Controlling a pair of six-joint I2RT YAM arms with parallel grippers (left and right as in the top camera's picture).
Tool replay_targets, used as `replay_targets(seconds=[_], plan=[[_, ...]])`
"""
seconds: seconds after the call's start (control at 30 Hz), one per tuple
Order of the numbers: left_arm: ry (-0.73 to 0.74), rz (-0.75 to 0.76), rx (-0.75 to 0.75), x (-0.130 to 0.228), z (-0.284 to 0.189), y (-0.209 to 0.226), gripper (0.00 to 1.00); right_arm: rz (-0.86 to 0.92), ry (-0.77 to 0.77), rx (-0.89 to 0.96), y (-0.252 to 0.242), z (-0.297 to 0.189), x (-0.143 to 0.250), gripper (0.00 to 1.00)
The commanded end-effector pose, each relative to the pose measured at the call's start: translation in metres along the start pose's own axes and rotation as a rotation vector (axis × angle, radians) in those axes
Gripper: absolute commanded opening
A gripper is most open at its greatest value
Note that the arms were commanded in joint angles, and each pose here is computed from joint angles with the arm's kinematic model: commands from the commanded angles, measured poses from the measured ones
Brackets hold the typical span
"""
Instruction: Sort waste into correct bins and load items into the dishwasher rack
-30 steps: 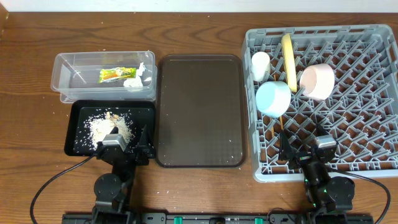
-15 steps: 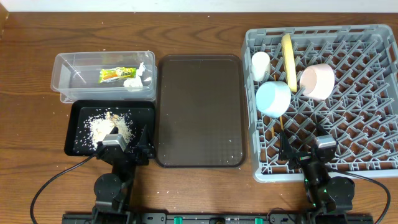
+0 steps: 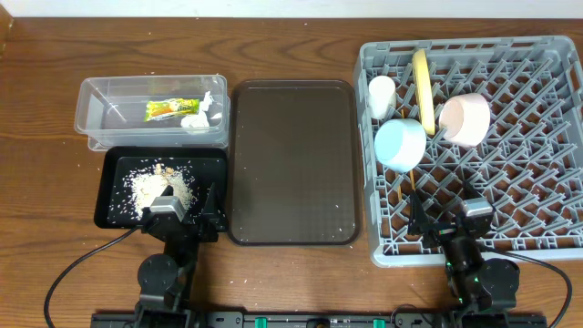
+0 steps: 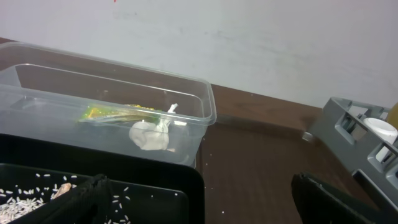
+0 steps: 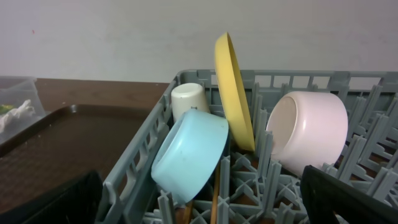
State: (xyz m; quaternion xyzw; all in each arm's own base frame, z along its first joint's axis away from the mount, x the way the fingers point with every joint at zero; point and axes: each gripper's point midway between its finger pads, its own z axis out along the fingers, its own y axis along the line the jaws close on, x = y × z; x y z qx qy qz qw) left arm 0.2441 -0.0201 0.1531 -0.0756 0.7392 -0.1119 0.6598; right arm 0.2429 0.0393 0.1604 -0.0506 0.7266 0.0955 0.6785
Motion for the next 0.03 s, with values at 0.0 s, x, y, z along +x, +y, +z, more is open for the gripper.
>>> replay_targets(seconds=[0.0], plan=[[0.058,0.017,-0.021,0.0182,0.001,0.0056,0.95,0.007,0.001,0.011,-0.0027,-0.0003,0.0007,0.99]])
